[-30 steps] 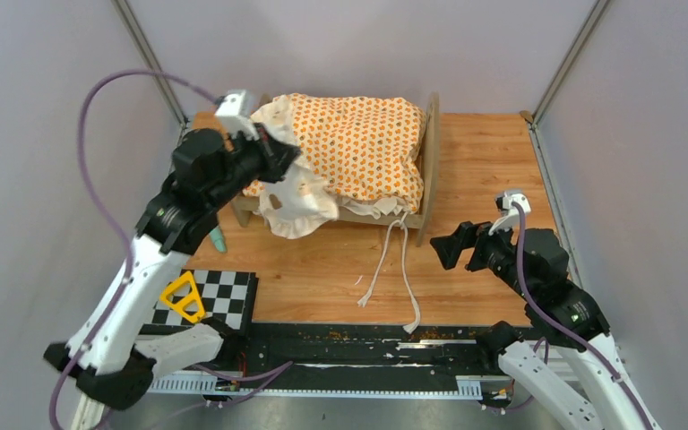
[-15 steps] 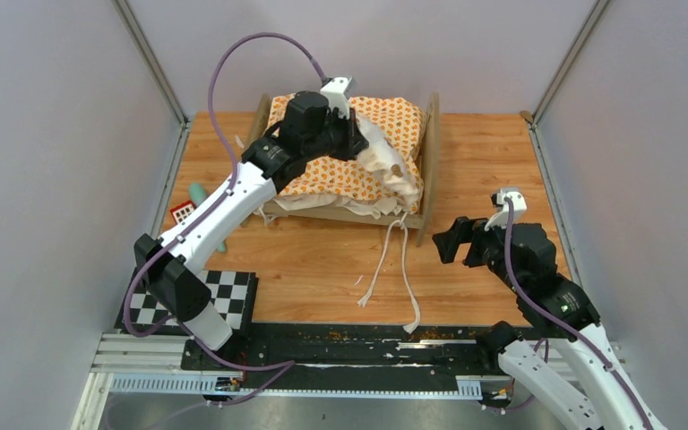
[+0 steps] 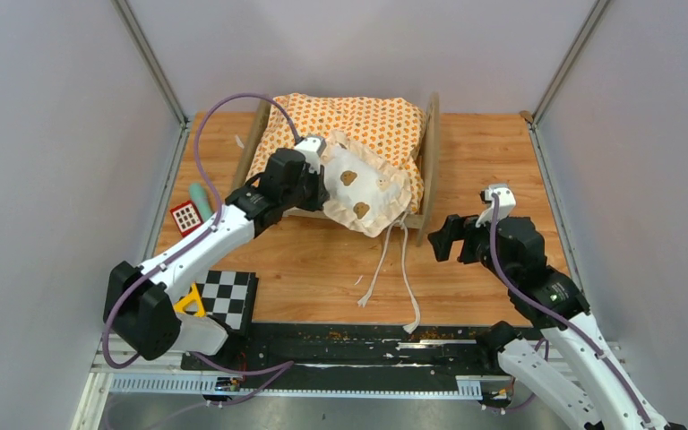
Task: Set up the pet bed
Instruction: Place the pillow on the mattress.
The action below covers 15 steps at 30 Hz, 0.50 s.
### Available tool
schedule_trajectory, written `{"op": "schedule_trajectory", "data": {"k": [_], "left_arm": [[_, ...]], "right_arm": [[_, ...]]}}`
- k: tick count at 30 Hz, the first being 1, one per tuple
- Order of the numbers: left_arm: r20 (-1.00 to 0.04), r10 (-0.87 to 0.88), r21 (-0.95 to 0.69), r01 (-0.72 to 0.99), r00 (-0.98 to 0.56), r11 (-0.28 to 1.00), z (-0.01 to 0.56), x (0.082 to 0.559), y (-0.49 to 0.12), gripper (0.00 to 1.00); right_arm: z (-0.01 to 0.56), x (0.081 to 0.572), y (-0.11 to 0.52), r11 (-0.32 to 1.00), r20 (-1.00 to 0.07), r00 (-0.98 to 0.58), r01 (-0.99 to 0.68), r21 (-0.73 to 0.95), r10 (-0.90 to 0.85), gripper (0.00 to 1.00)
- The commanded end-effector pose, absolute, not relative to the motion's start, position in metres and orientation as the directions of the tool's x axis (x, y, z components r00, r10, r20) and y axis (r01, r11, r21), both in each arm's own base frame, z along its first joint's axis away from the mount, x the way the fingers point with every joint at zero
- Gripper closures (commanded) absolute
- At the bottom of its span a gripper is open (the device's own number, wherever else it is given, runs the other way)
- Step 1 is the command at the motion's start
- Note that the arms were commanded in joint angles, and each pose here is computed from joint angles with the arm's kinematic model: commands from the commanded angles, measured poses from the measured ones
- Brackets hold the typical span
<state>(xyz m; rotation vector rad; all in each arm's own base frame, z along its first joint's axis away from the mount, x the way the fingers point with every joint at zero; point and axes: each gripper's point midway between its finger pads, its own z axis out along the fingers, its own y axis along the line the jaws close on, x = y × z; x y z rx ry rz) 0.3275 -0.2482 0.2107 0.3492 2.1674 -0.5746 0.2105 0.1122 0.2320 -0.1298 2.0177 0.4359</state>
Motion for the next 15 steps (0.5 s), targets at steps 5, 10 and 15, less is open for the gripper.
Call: {"op": "schedule_trajectory", "data": {"k": [5, 10, 15], "left_arm": [[-0.858, 0.024, -0.198, 0.373, -0.514, 0.906, 0.195, 0.347, -0.227, 1.0], [-0.862, 0.042, -0.161, 0.352, -0.506, 0.922, 0.184, 0.353, -0.222, 1.0], [-0.867, 0.033, -0.13, 0.291, -0.497, 0.948, 0.171, 0.359, -0.209, 1.0]], "right_arm": [[0.261, 0.225, 0.14, 0.874, -0.926, -0.376, -0.44, 0.204, 0.027, 0.02], [0.281, 0.238, 0.166, 0.812, -0.949, -0.316, -0.555, 0.181, -0.005, 0.01], [0.289, 0.269, 0.195, 0.778, -0.929, -0.365, -0.599, 0.193, -0.051, 0.01]]}}
